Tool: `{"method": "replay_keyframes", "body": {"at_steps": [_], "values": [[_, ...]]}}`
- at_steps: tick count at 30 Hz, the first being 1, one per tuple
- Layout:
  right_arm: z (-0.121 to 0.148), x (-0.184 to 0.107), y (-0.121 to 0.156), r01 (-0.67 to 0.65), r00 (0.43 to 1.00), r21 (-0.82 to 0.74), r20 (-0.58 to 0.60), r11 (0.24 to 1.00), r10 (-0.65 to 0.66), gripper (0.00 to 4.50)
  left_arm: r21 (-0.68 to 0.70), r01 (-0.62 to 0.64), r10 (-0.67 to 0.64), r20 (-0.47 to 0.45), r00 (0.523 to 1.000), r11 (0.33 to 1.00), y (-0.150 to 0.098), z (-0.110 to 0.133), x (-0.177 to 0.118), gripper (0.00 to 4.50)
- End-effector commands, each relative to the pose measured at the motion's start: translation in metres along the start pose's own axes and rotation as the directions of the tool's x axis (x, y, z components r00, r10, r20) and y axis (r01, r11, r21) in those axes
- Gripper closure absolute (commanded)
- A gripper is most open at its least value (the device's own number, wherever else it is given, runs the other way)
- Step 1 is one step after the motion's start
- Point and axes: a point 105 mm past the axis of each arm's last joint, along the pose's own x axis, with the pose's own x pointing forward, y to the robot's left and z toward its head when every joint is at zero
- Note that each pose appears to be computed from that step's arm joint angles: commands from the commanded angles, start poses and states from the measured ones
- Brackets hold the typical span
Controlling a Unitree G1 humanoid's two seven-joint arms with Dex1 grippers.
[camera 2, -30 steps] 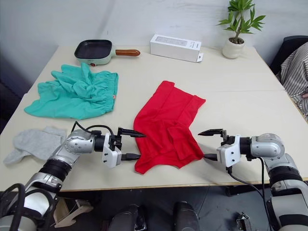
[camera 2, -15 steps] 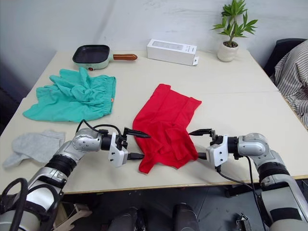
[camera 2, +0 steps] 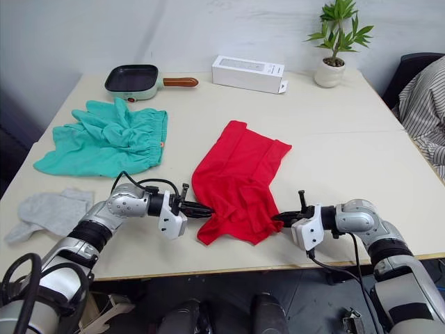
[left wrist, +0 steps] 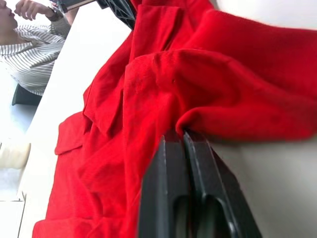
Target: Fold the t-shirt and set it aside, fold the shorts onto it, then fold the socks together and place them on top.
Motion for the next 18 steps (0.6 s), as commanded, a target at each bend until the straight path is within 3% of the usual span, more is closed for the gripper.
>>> {"method": "replay_keyframes", "body": {"at_steps": [1, 11, 18], "values": [[0.005, -0.002, 0.014, -0.059, 0.998, 0.008, 0.013, 0.998, 0.059, 4.5, -0.045, 0.026, -0.026, 0.004, 1.0, 0.999, -0.014, -0.001, -0.002, 4.47], [0.013, -0.052, 0.014, -0.034, 0.997, 0.063, -0.069, 0.997, 0.039, 4.5, -0.172, 0.003, 0.001, 0.022, 1.0, 0.985, -0.021, 0.02, -0.053, 4.47], [0.025, -0.072, 0.032, -0.059, 0.993, 0.157, -0.092, 0.986, 0.074, 4.5, -0.264, 0.01, 0.004, 0.052, 0.999, 0.964, -0.039, 0.051, -0.061, 4.47]]}}
